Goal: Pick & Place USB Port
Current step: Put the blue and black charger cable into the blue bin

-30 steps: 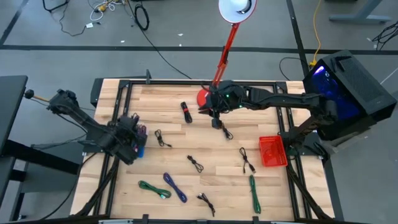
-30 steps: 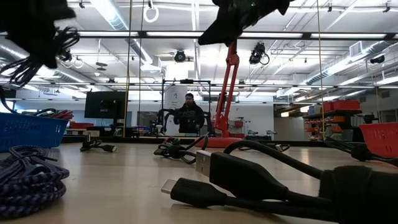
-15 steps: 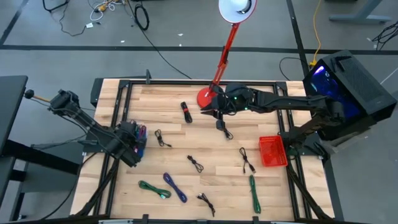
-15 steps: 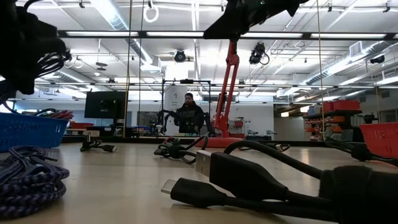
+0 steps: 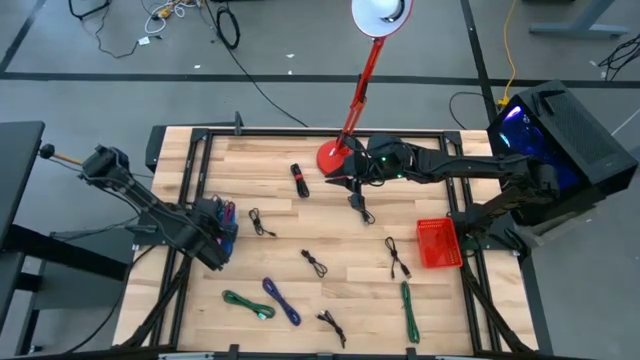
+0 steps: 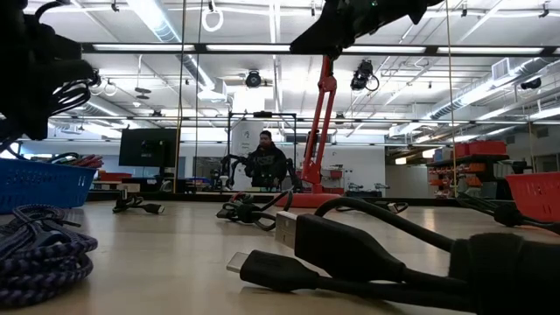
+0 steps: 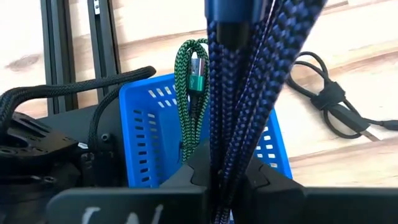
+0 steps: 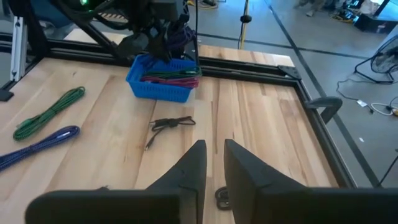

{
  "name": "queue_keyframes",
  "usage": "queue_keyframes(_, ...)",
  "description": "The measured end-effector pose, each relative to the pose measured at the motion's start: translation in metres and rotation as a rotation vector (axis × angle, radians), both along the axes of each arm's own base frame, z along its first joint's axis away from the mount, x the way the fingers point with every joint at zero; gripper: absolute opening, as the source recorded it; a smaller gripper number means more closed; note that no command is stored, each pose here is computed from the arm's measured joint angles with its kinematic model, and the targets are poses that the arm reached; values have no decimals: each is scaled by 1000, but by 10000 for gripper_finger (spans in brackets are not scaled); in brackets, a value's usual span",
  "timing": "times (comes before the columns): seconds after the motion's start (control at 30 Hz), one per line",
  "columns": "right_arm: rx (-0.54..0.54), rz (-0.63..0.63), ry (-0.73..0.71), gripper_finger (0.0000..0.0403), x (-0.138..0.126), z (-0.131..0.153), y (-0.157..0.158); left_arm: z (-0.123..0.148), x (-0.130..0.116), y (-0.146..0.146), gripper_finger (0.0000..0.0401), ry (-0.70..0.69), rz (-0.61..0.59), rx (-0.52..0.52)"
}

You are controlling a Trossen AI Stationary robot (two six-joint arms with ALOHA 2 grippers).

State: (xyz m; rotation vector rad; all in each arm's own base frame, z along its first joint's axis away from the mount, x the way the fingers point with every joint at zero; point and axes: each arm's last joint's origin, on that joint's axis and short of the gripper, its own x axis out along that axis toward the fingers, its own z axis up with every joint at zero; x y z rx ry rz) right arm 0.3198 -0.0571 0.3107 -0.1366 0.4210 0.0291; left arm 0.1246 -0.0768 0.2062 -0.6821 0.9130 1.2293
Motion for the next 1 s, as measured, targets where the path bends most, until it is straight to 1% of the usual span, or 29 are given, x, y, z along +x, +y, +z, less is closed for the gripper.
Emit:
queue_keyframes(0.17,1,0,-3,56,0,0,0,-3,3,-3,24,10,4,-28)
queue_keyframes(0.23,1,0,-4,57,0,0,0,-4,3,-3,27,22,5,-23)
queue_keyframes(0.37,6,-3,-8,56,0,1,0,-5,3,-3,52,32,8,-9)
queue_keyframes(0.47,16,-4,-7,57,0,1,1,-5,4,-2,61,30,17,-9)
queue_keyframes(0.6,16,3,-8,56,1,1,3,-5,5,0,65,26,27,-3)
queue_keyframes(0.77,15,9,-11,56,1,1,5,-4,5,2,67,15,24,36)
queue_keyframes(1.0,18,11,-11,57,1,1,6,-3,5,3,68,6,35,46)
